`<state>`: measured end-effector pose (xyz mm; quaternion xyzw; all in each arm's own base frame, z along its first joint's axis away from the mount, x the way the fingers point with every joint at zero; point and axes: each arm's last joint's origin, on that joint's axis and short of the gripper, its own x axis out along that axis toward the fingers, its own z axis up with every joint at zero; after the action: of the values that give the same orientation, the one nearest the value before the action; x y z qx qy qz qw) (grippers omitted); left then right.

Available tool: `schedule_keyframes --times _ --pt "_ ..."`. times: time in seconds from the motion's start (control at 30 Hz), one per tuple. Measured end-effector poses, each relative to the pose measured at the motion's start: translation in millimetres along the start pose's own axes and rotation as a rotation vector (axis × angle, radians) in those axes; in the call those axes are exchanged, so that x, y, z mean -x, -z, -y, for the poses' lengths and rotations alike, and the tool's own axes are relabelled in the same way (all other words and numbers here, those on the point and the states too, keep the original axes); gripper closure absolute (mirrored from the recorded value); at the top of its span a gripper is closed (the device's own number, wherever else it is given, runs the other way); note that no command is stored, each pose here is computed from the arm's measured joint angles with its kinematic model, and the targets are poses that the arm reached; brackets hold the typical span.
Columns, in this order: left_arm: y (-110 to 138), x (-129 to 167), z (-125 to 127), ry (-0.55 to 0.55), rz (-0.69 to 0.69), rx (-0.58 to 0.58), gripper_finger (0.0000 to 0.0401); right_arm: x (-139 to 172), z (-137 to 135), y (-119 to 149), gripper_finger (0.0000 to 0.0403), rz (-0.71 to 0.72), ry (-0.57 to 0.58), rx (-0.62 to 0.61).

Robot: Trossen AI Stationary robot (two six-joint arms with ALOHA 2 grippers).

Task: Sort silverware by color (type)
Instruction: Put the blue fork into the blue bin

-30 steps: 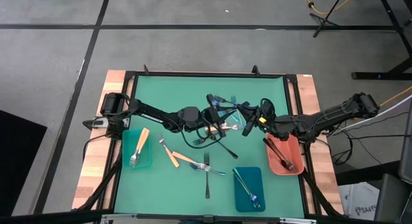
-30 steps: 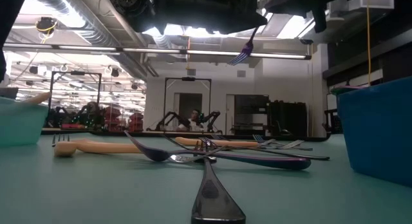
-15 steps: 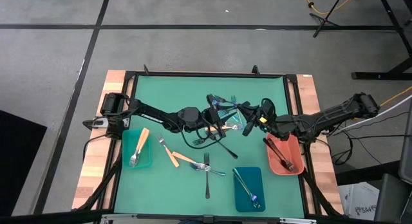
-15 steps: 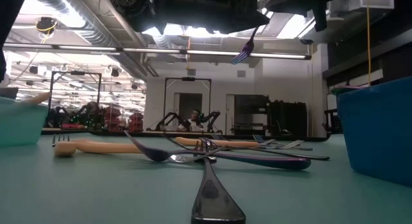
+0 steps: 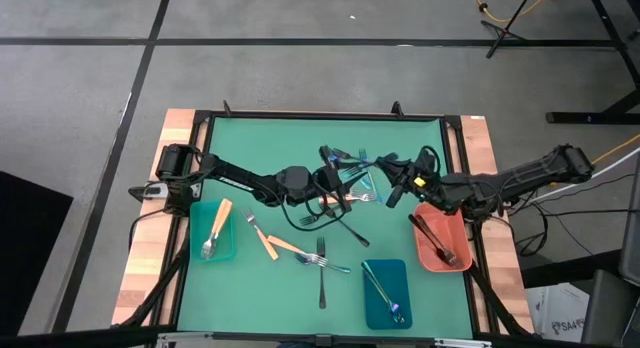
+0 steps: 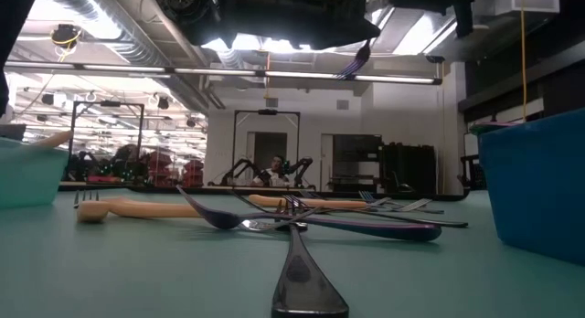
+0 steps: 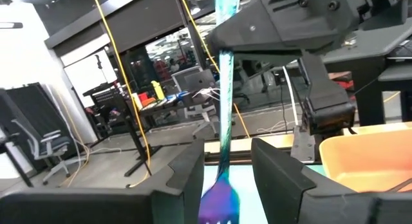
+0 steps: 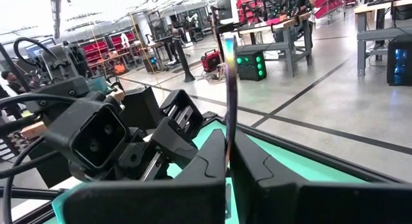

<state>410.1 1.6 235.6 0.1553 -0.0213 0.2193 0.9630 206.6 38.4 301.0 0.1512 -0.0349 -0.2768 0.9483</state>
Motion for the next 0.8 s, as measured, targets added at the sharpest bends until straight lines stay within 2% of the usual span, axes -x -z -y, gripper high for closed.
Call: schedule_keyframes --times 0.8 --pt "0 1 3 -0.001 -0.002 0.007 0.0279 26 24 -19 0.0403 -0.035 -0.005 0.033"
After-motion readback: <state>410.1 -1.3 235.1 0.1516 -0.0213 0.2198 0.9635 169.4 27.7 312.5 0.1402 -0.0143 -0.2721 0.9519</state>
